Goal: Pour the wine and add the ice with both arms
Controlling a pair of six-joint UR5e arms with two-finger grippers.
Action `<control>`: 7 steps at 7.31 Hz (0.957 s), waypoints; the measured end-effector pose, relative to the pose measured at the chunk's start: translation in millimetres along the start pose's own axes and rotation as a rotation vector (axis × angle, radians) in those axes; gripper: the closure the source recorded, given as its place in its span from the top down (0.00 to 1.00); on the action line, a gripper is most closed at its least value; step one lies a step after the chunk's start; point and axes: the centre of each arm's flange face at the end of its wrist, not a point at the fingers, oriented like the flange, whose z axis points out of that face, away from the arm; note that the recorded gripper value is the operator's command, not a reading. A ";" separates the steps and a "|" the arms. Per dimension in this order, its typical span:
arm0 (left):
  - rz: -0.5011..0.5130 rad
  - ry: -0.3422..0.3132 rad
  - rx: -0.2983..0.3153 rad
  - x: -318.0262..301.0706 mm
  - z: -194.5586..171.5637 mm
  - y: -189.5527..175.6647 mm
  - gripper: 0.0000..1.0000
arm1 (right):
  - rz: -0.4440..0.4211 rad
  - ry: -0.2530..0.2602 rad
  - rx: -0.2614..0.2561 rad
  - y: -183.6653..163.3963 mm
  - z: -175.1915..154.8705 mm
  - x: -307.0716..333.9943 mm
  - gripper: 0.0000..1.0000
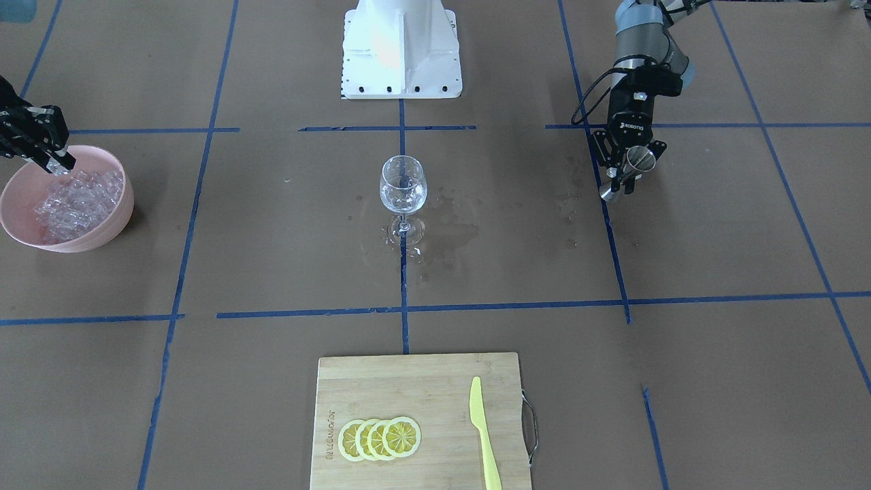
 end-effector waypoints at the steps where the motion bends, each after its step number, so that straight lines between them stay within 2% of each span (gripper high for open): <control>1: -0.009 -0.024 0.005 -0.1 1.6 5.1 0.00 | -0.003 -0.016 0.004 -1.8 -5.5 -4.5 0.00; 5: -0.018 -0.086 0.021 -14.1 8.8 30.2 0.00 | -0.023 -0.047 0.023 -4.3 -20.2 -17.9 0.00; 6: -0.013 -0.090 0.021 -16.8 9.7 33.4 0.03 | -0.023 -0.049 0.025 -4.8 -21.8 -18.2 0.00; 7: -0.001 -0.095 0.020 -19.9 10.6 37.1 0.13 | -0.023 -0.056 0.027 -5.8 -24.3 -18.8 0.00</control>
